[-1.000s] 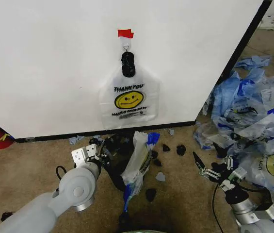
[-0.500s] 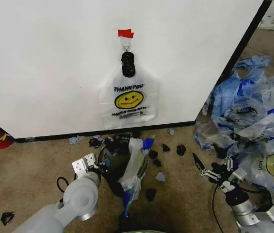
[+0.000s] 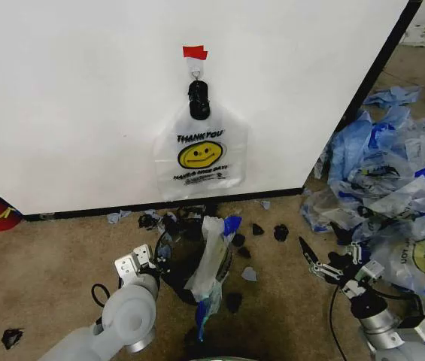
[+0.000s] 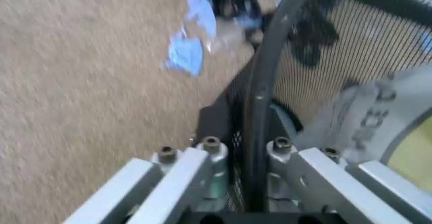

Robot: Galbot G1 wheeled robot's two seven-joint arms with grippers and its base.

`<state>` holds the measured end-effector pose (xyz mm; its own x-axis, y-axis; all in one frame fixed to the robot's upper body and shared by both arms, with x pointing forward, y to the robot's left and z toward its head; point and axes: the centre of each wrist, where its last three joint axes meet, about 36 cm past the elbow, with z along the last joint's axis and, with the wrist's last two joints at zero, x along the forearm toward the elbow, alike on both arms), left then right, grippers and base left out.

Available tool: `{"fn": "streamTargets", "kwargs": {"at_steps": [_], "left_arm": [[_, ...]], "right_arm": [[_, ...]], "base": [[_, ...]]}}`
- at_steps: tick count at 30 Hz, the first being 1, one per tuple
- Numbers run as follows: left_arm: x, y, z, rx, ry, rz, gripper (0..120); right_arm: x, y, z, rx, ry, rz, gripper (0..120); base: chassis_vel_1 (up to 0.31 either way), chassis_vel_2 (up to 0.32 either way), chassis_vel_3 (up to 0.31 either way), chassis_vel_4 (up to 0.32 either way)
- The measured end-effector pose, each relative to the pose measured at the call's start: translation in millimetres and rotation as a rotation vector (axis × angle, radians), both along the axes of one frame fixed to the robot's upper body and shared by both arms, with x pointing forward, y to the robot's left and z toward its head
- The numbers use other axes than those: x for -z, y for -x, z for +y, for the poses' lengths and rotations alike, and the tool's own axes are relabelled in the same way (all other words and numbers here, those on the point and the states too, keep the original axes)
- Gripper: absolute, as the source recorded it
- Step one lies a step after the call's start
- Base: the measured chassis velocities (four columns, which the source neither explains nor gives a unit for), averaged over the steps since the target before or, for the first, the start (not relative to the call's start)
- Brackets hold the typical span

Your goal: Pick up the garbage bag from the wall and place it over the trash bin.

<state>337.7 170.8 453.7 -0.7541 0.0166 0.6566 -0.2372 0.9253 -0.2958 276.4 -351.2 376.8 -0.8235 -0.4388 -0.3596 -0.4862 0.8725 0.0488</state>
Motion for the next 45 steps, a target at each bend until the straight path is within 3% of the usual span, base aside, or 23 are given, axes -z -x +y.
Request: {"fn": "streamTargets", "kwargs": {"at_steps": [10, 13, 16, 18, 21, 25, 29, 35, 45], "left_arm": [[-17.0, 9.5, 0.3, 0.009, 0.042, -0.039, 42], [-33.6, 10.1, 7.5, 0.004, 0.049, -0.084, 56], [-44.5, 8.4, 12.3, 0.013, 0.057, -0.125, 63], [-57.9, 5.0, 20.5, 0.032, 0.057, -0.193, 72], [-71.5, -0.2, 33.7, 0.054, 0.03, -0.282, 85], [-80.5, -5.1, 48.3, 0.073, -0.016, -0.359, 98], [-81.6, -9.5, 61.2, 0.076, -0.091, -0.42, 100], [-73.0, -12.0, 71.8, 0.046, -0.148, -0.413, 100], [-52.2, -8.3, 80.2, -0.008, -0.202, -0.352, 100]], "right_arm": [[-6.8, 3.5, 6.5, -0.001, -0.061, 0.035, 100], [-20.6, 9.2, 18.4, -0.004, -0.191, 0.117, 100], [-31.0, 13.0, 25.9, -0.012, -0.267, 0.18, 100], [-48.5, 14.8, 36.9, -0.024, -0.353, 0.281, 100], [-78.0, 7.3, 51.6, -0.027, -0.395, 0.441, 100], [-100.9, -13.0, 64.7, -0.006, -0.347, 0.556, 100], [-107.2, -32.4, 86.2, 0.021, -0.308, 0.697, 100], [-88.7, -49.1, 120.8, 0.037, -0.21, 0.847, 100], [-71.7, -26.1, 176.5, 0.009, -0.024, 1.0, 100]], "base": [[0.0, 0.0, 0.0, 0.0], [0.0, 0.0, 0.0, 0.0], [0.0, 0.0, 0.0, 0.0], [0.0, 0.0, 0.0, 0.0], [0.0, 0.0, 0.0, 0.0], [0.0, 0.0, 0.0, 0.0], [0.0, 0.0, 0.0, 0.0], [0.0, 0.0, 0.0, 0.0], [0.0, 0.0, 0.0, 0.0]]}}
